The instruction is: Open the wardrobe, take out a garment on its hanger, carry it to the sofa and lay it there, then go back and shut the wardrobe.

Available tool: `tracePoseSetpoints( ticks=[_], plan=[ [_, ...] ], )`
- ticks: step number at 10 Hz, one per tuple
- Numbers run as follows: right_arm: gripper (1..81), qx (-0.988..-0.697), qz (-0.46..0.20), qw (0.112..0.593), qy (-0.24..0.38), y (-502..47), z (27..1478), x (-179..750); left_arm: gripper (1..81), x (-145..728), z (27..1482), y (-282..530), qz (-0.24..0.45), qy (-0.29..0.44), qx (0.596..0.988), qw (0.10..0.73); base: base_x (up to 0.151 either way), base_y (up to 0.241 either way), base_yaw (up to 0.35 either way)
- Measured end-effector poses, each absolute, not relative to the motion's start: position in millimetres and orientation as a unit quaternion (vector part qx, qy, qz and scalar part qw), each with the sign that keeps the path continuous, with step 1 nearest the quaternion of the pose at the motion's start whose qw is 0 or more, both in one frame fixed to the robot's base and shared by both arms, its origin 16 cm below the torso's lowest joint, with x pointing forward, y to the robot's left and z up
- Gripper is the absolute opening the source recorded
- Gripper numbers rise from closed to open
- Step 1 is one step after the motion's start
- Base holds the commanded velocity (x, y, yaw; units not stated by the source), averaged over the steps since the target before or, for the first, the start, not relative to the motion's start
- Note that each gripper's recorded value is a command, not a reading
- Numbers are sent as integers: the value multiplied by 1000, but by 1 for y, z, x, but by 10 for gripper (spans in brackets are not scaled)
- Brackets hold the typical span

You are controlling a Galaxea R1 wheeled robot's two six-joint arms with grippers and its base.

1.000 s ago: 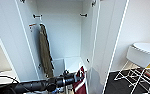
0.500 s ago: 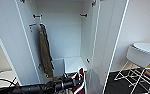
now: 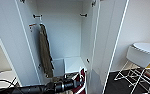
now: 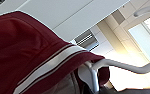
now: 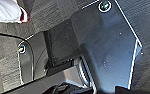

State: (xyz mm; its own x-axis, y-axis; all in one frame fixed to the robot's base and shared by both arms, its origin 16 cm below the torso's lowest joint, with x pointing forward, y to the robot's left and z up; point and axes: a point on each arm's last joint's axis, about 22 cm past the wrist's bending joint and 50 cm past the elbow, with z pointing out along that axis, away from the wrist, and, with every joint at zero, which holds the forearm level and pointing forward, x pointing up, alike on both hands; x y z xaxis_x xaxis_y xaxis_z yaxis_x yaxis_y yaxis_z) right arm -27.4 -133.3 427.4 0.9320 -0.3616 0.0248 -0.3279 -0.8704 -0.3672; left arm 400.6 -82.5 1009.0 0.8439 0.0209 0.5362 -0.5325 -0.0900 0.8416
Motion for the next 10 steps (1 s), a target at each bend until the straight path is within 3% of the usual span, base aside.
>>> tracePoseSetpoints(
  ticks=[10],
  plan=[
    [811,-966,-47,182,179,-133,427,-27,10,399,1008,-82,212,-181,707,650,0,0,0]
  ],
)
